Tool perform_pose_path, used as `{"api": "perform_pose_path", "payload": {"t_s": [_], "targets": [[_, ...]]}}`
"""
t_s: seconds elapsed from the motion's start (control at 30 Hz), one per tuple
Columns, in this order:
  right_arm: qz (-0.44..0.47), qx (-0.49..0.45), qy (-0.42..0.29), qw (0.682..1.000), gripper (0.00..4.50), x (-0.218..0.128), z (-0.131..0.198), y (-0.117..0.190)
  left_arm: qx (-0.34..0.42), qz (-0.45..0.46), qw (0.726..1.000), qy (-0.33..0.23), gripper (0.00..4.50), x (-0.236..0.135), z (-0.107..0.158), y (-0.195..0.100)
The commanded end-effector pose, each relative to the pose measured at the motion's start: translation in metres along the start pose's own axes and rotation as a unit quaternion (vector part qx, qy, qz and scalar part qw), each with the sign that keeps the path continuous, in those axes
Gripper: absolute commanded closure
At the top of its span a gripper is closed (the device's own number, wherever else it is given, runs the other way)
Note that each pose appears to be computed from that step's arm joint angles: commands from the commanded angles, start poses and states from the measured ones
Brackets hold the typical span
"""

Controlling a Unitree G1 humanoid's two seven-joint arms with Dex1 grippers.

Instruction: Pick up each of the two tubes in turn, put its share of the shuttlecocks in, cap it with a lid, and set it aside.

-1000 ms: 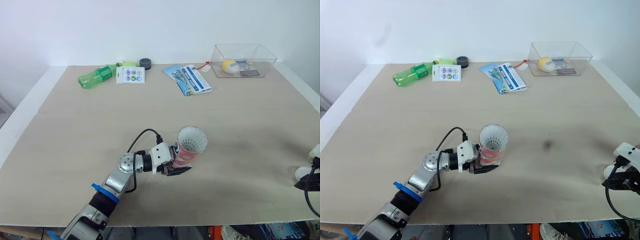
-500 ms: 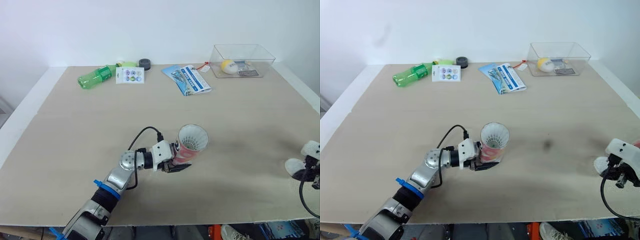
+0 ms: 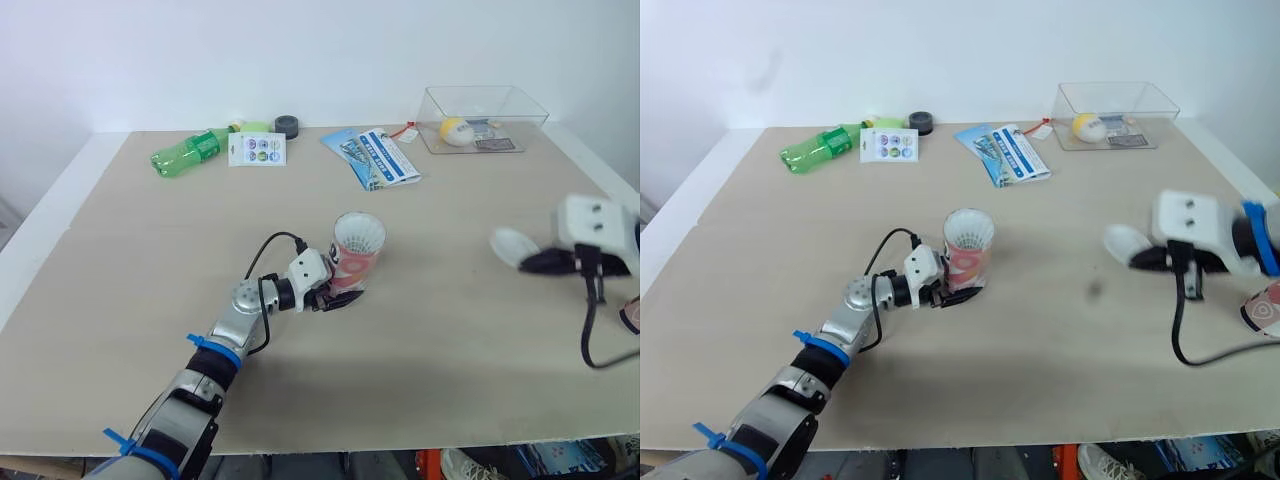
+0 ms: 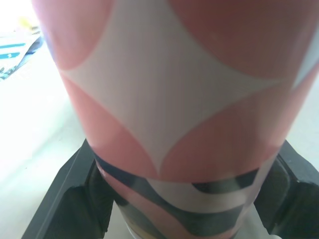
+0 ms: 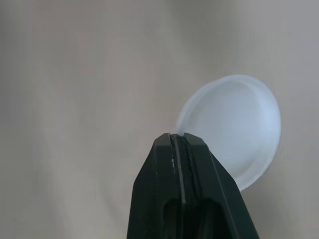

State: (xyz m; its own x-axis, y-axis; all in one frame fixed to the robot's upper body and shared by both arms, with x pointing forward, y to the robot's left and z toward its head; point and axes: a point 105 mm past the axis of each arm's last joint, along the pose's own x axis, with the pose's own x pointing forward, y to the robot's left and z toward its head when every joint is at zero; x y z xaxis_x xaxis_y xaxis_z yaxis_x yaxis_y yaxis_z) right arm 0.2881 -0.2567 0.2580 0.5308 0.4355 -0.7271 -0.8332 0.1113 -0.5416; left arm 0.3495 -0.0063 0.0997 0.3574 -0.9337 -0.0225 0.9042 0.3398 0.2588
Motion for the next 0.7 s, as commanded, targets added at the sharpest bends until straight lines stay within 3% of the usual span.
{"api": "perform_pose_path", "payload": {"t_s": [0.03, 0.1, 0.2, 0.7], "targets": [[0.013, -0.116, -0.036, 0.992, 4.45, -0.003, 0.044, -0.019, -0.008, -0.031, 0.999, -0.01, 1.44, 0.006, 0.007, -0.006], [0.021, -0.19, -0.08, 0.978, 4.45, -0.001, 0.083, -0.033, -0.025, -0.062, 0.998, -0.019, 1.44, 0.01, 0.009, -0.017], [0.047, -0.234, -0.121, 0.964, 4.45, 0.003, 0.111, -0.035, -0.04, -0.083, 0.996, -0.02, 1.44, 0.011, 0.009, -0.024], [0.184, -0.339, -0.124, 0.914, 4.45, 0.026, 0.132, -0.005, -0.026, -0.067, 0.997, 0.016, 1.44, 0.005, -0.003, -0.025]]}}
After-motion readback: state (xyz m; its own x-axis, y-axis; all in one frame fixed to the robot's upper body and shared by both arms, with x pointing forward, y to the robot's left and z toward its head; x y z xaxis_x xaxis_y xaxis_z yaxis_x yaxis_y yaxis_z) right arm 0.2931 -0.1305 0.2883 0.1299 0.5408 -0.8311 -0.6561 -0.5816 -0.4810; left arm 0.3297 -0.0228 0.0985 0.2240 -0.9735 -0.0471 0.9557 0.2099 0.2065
